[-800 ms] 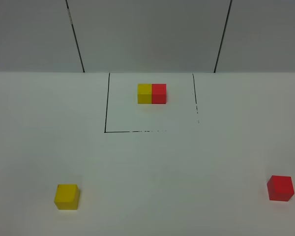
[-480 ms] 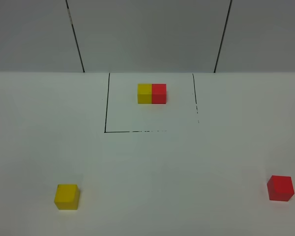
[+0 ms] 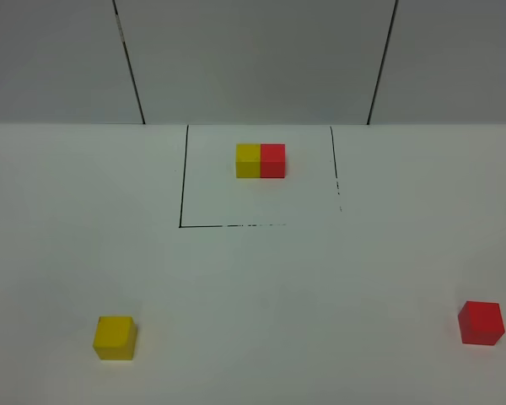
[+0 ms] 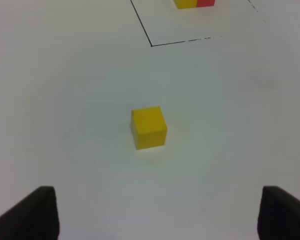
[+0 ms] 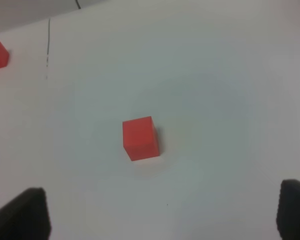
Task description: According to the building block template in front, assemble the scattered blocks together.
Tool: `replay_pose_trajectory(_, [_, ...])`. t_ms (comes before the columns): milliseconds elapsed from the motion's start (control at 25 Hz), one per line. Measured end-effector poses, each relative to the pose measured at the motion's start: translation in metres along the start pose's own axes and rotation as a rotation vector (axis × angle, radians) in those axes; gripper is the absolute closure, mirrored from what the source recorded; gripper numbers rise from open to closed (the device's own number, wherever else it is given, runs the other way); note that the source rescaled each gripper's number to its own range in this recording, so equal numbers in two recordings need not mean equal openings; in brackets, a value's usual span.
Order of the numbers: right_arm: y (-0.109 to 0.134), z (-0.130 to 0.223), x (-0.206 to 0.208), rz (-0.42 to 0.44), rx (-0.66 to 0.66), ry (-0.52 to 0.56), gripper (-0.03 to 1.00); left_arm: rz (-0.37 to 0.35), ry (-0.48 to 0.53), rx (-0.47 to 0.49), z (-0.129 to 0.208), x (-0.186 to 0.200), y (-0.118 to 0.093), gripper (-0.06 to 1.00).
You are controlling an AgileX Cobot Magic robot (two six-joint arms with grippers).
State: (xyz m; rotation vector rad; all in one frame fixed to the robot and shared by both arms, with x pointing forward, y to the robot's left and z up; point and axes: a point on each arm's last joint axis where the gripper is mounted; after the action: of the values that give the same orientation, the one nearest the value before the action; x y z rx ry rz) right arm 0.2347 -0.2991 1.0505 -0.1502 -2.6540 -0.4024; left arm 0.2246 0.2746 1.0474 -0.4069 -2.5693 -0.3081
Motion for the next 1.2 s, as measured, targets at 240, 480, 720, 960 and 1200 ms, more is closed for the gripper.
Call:
replay_pose_trajectory(240, [0.000,0.000,0.000,0.000,0.000,0.000,0.16,0.000,0.000,0.000,0.000,0.000,0.000,0.00])
replay_pose_trajectory(480, [0.000,0.000,0.000,0.000,0.000,0.000,0.16,0.000,0.000,0.000,0.000,0.000,0.000,0.00])
replay_pose_trajectory(720, [0.000,0.000,0.000,0.000,0.000,0.000,0.16,0.000,0.000,0.001,0.000,0.000,0.000,0.00])
replay_pose_trajectory(960, [0.000,0.000,0.000,0.000,0.000,0.000,0.16,-0.014,0.007,0.025,-0.003,-0.001,0.003,0.00])
replay_pose_trajectory(1200, [0.000,0.000,0.000,0.000,0.000,0.000,0.16,-0.035,0.178,0.121,-0.034,-0.022,0.027,0.00])
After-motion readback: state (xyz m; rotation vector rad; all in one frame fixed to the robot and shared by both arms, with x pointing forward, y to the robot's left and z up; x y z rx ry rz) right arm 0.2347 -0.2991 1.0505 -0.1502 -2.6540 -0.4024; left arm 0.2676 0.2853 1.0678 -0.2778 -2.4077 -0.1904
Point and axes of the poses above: a point on each arm's last joint axis where the gripper is mounted, x pointing back along that axis away from the gripper, y along the wrist's bending axis when the last joint is at zero, z = x × y, and after that the axes turned 11 degrees about -x, right-handed
